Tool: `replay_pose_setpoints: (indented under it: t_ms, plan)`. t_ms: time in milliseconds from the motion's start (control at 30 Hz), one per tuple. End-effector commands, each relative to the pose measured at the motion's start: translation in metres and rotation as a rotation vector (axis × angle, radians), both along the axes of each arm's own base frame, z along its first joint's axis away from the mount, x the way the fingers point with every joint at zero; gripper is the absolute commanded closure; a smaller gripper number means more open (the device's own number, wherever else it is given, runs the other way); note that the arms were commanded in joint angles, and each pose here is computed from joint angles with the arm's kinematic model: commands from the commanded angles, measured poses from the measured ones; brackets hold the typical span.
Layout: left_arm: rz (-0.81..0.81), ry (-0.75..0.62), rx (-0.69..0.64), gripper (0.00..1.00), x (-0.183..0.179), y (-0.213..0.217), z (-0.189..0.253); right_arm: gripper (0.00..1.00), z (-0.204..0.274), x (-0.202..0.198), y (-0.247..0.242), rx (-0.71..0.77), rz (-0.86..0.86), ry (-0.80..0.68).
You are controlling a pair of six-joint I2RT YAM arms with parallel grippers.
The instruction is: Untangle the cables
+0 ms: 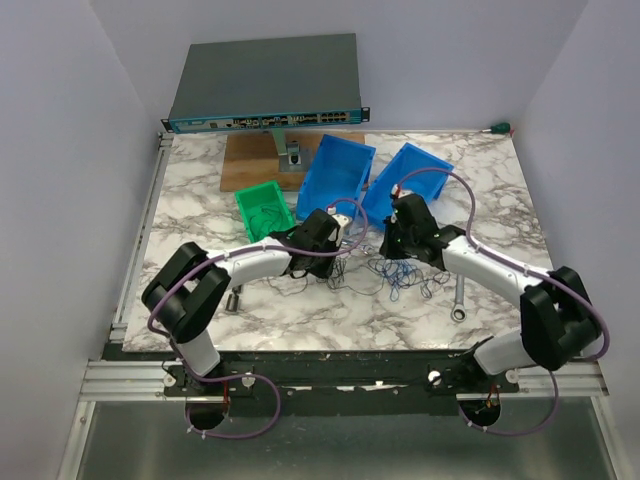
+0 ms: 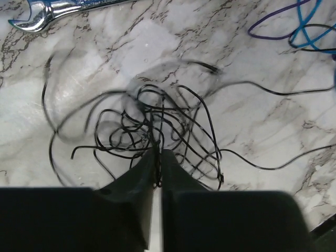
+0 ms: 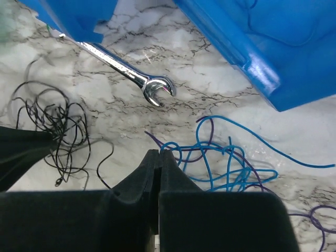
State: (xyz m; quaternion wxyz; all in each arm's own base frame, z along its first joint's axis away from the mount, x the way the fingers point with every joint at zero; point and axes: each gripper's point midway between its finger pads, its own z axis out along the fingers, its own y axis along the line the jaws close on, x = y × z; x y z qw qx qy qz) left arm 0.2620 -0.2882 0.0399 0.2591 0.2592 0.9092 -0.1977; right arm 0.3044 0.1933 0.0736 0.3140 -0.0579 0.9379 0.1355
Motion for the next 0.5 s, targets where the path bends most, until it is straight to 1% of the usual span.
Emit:
replay_pose_setpoints:
  t_ms: [0,133,200,267,333,400,467]
  plan:
    - [0.036,0.024,0.079,1.00,0.003,0.010,-0.007,0.99,0.038,0.002,-0.010,0.016,-0.038,-0.107]
    - [0.060,-0.019,0.070,1.00,0.006,0.015,0.001,0.99,0.083,0.001,-0.014,0.076,-0.075,-0.200]
    - [0.070,-0.037,0.059,1.00,0.007,0.016,0.005,0.99,0.111,0.003,-0.027,0.083,-0.141,-0.271]
    - [0.111,-0.079,0.079,1.00,0.013,0.025,0.008,0.99,0.144,0.004,-0.047,0.073,-0.232,-0.360]
    - [0.149,-0.109,0.078,1.00,0.016,0.032,0.014,0.99,0.184,0.003,-0.067,0.082,-0.319,-0.459]
    - [0.207,-0.162,0.060,1.00,0.021,0.040,0.027,0.99,0.224,-0.001,-0.086,0.103,-0.407,-0.546]
    - [0.285,-0.267,0.010,1.00,0.027,0.053,0.048,0.99,0.263,-0.010,-0.106,0.131,-0.488,-0.637]
